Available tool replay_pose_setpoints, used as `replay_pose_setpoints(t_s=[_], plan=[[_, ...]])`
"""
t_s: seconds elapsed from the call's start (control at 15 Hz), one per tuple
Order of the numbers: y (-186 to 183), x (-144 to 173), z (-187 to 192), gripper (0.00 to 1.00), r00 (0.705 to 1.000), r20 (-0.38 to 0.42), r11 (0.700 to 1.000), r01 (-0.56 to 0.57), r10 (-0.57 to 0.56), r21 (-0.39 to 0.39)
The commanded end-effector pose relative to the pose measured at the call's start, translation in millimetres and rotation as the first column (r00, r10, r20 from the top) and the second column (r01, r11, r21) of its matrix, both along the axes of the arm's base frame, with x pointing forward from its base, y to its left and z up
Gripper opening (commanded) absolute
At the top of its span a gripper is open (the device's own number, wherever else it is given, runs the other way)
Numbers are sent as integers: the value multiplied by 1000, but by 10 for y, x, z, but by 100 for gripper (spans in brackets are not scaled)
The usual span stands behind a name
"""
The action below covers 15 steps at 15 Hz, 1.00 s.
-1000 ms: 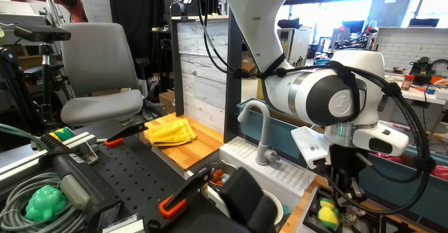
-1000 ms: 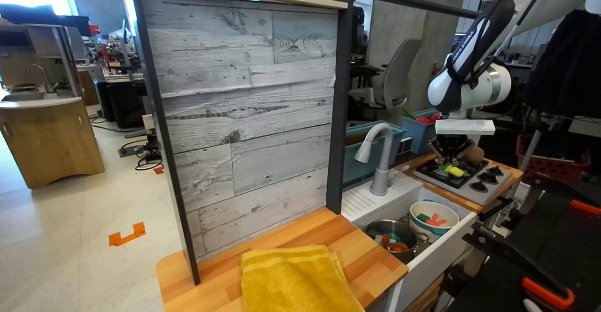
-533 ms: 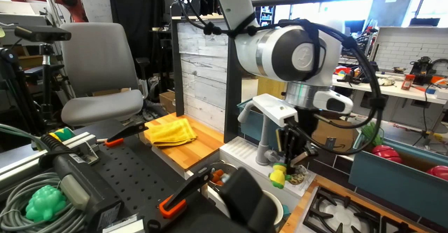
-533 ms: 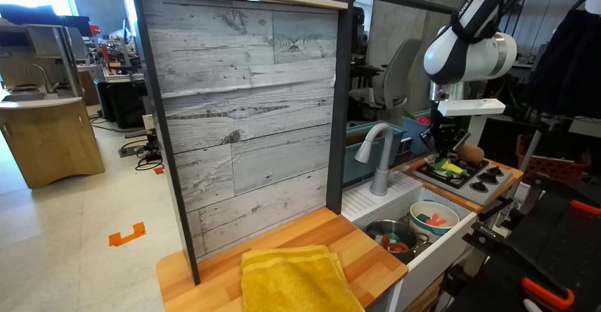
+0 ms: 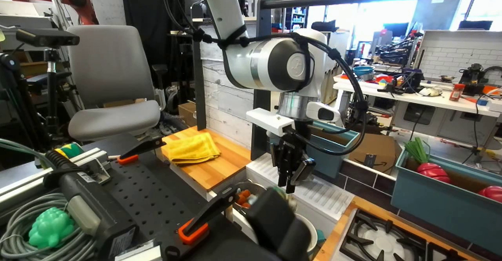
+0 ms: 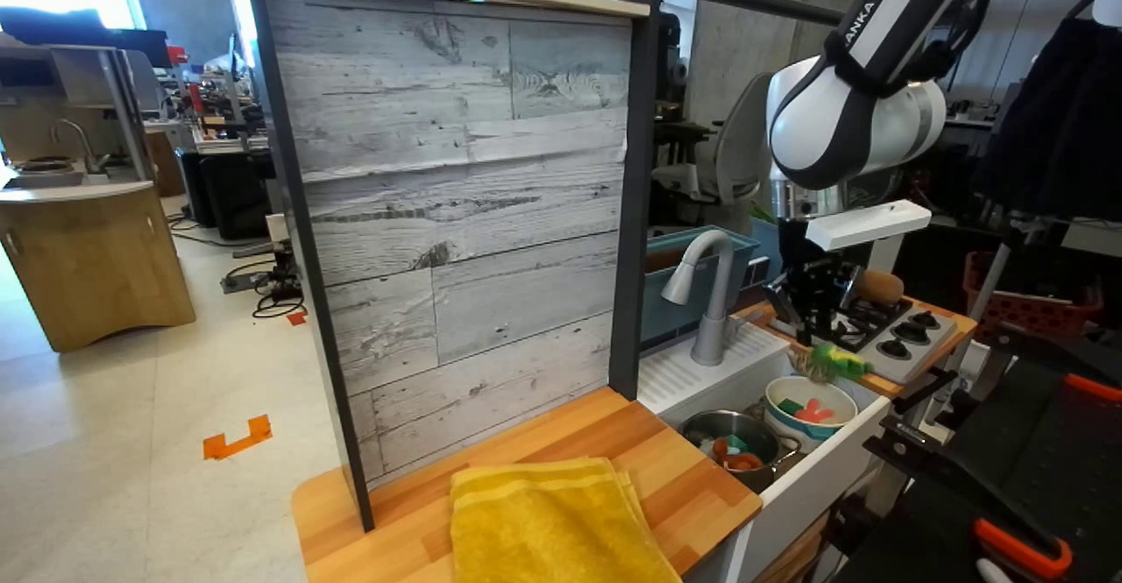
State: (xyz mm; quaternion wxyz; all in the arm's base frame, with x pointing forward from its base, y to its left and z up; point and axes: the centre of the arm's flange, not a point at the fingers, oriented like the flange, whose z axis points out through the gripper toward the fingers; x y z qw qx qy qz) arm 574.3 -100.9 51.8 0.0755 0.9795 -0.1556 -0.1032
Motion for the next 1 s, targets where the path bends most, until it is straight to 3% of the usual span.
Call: replay_pose_setpoints(t_s=[0.0, 0.33, 0.53, 0.67, 0.93], plan=[[62, -36, 25, 65, 999, 8, 998, -50, 50, -26], [54, -43, 170, 100, 998, 11, 998, -64, 64, -10], [81, -146, 402, 100, 990, -98, 994, -101, 105, 49], [126, -261, 562, 100, 978, -124, 982, -152, 166, 117], [429, -379, 657, 100, 965, -27, 950, -252, 261, 186]])
